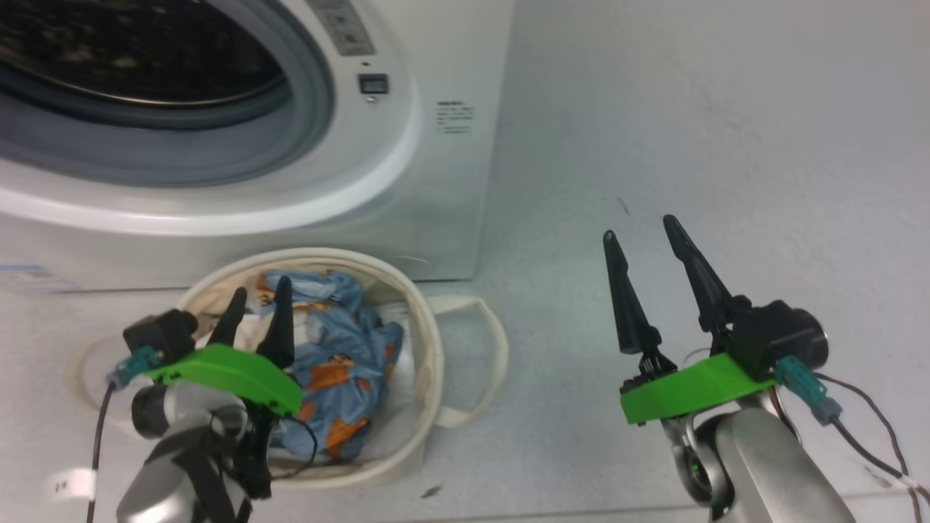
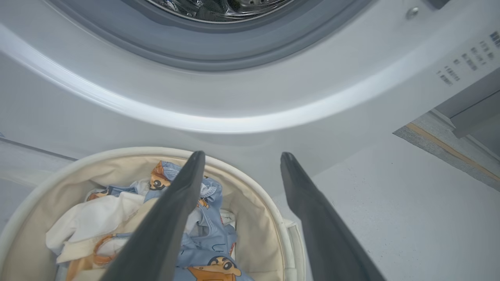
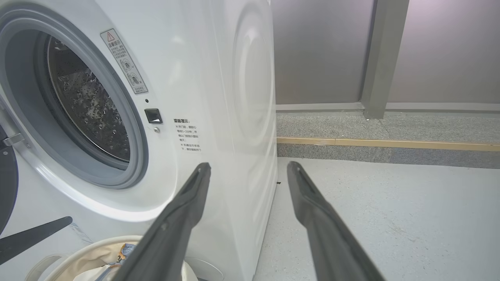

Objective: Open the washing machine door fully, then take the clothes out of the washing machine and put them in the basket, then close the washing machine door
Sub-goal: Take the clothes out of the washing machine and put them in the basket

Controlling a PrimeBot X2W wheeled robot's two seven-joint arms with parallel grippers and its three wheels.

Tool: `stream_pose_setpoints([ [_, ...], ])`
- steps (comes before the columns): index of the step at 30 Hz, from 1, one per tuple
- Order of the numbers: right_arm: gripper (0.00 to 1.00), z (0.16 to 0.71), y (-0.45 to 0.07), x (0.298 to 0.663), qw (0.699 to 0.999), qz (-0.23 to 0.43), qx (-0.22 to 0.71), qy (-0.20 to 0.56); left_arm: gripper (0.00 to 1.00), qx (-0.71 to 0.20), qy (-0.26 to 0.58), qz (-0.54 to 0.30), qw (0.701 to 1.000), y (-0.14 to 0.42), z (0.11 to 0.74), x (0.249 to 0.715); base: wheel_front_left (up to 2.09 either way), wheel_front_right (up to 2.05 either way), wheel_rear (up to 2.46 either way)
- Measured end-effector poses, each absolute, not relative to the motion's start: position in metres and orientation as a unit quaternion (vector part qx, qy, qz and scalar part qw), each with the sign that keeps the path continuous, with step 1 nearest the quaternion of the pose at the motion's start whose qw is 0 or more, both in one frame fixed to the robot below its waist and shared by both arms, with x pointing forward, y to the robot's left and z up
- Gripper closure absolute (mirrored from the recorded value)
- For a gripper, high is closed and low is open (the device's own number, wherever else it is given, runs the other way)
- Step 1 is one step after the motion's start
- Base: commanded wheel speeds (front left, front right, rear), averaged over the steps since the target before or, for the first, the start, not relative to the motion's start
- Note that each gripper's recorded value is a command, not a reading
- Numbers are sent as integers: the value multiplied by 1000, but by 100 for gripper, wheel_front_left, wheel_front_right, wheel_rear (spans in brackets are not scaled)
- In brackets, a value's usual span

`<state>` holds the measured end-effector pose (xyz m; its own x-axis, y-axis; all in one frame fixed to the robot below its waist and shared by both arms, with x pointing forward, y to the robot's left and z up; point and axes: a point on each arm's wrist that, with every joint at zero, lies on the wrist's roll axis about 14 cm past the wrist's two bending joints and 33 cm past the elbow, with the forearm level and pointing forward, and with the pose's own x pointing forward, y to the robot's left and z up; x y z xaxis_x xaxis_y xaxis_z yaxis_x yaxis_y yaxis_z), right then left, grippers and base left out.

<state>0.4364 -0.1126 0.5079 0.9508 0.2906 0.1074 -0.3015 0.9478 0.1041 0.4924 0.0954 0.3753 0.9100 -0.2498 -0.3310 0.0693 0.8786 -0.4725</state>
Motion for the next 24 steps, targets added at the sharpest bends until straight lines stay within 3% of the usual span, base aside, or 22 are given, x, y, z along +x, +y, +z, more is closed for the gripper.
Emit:
stream_pose_setpoints([
  [17,0,519,-70,415,974,205,82,-50,0,-124,38,-126,984,138,471,440,0,0,0],
  [24,0,527,-57,412,969,224,90,-58,0,-102,0,-94,990,175,493,415,0,0,0],
])
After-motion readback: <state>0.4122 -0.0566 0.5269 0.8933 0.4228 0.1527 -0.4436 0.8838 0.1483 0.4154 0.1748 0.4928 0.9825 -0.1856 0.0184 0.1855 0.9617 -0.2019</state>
